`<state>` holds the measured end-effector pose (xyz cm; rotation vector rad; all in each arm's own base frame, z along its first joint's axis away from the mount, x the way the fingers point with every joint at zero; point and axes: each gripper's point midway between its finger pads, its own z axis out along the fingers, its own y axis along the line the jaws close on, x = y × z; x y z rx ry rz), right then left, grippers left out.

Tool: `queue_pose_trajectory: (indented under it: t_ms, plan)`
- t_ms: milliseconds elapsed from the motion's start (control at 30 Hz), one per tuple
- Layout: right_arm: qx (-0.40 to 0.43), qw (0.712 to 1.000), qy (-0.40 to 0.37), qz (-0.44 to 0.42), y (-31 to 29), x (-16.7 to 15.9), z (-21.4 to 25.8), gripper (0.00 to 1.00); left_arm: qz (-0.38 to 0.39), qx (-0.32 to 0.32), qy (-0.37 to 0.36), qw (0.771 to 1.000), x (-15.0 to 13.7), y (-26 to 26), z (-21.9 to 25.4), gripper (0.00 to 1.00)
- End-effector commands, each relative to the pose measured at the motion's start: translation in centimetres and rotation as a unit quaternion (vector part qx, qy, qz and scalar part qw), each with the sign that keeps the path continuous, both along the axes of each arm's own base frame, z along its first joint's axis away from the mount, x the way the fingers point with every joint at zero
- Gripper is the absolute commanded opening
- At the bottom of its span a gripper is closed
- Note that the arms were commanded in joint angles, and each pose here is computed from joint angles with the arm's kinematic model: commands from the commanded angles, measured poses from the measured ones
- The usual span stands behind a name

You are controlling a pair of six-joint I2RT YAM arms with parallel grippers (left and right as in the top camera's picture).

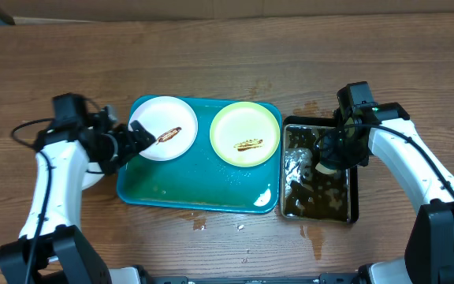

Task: Clean dirty plates on tray and stack at the side
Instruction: 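Set the white plate on the table left of the tray, then move left gripper to the back-left white plate and grip its rim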

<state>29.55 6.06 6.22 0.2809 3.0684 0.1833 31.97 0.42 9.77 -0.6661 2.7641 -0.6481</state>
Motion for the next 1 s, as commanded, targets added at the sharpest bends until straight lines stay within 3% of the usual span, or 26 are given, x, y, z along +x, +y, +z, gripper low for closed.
queue_pose_trajectory:
  t_ms: [0,200,467,800,833,967]
  plan:
    - [0.004,1.000,-0.001,0.003,0.1,0.0,0.1,0.04,0.034,0.026,0.017,0.999,0.1,-0.8,0.2,0.77]
    - [0.003,1.000,0.006,0.003,0.0,-0.4,0.1,0.04,0.123,0.117,0.083,0.982,-1.6,0.3,-1.3,0.80]
    - [0.003,1.000,0.008,0.003,0.0,-0.5,0.0,0.04,0.180,0.114,0.120,0.970,-2.2,-0.1,-2.3,0.82]
    - [0.003,1.000,0.011,0.003,0.0,-0.6,0.0,0.04,0.190,0.127,0.184,0.956,-2.3,0.3,-6.8,0.82]
    - [0.003,1.000,0.011,0.003,0.0,-0.6,0.0,0.04,0.188,0.125,0.189,0.956,-2.2,0.2,-7.4,0.80]
    - [0.003,1.000,0.011,0.003,0.0,-0.6,0.0,0.04,0.184,0.119,0.202,0.955,-2.4,-0.1,-8.2,0.50]
